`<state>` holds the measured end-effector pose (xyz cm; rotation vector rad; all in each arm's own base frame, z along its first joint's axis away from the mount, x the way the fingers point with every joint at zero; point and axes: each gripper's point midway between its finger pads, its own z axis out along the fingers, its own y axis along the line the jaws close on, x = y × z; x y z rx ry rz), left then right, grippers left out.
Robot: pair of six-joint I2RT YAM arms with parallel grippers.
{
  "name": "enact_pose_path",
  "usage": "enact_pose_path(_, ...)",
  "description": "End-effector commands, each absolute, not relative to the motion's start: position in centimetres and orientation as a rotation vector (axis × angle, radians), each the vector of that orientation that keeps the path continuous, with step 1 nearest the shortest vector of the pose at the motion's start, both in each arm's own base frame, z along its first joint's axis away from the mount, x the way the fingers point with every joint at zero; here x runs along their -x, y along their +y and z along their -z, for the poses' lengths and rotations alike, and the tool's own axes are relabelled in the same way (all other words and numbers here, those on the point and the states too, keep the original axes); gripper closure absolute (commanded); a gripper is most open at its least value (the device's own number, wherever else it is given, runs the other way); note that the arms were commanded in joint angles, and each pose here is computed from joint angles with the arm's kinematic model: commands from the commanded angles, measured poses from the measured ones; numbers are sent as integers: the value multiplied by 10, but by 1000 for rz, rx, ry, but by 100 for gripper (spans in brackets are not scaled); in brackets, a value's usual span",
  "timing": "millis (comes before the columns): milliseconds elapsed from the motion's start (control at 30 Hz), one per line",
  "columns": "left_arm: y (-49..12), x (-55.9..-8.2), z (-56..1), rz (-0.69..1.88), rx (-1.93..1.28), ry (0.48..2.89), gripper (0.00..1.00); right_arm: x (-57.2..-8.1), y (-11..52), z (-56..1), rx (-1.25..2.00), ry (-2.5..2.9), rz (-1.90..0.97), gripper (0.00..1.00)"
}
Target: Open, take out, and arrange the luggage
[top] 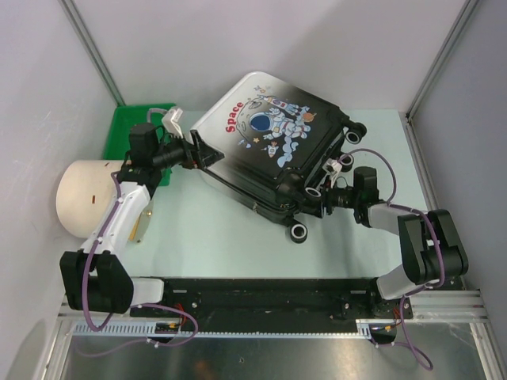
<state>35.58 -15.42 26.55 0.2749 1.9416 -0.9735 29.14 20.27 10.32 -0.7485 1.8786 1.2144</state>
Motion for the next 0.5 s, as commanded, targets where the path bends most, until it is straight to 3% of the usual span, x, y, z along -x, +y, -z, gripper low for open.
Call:
enact_pose_path(0,-151,-353,-270,960,-314,1907,14,-298,218,-117,763,1755,-1169,43)
enact_pose_path(100,-149,-353,-270,957,-310,1906,13,-300,218,-117,781,1736,-1152,51)
enact_pose_path(200,-150,-352,-269,962,-306,1910,14,-303,215,-115,778,1736,-1134,76)
enact_pose_path(233,-150,-352,-270,959,-306,1908,14,-306,211,-116,756,1745,-1131,89)
enact_pose_path(300,-149,-351,-270,958,-303,1907,14,-307,205,-117,712,1770,-1139,98)
enact_pose_path(467,-142,-359,-265,930,-258,1925,14,-333,180,-138,561,1748,-1062,100)
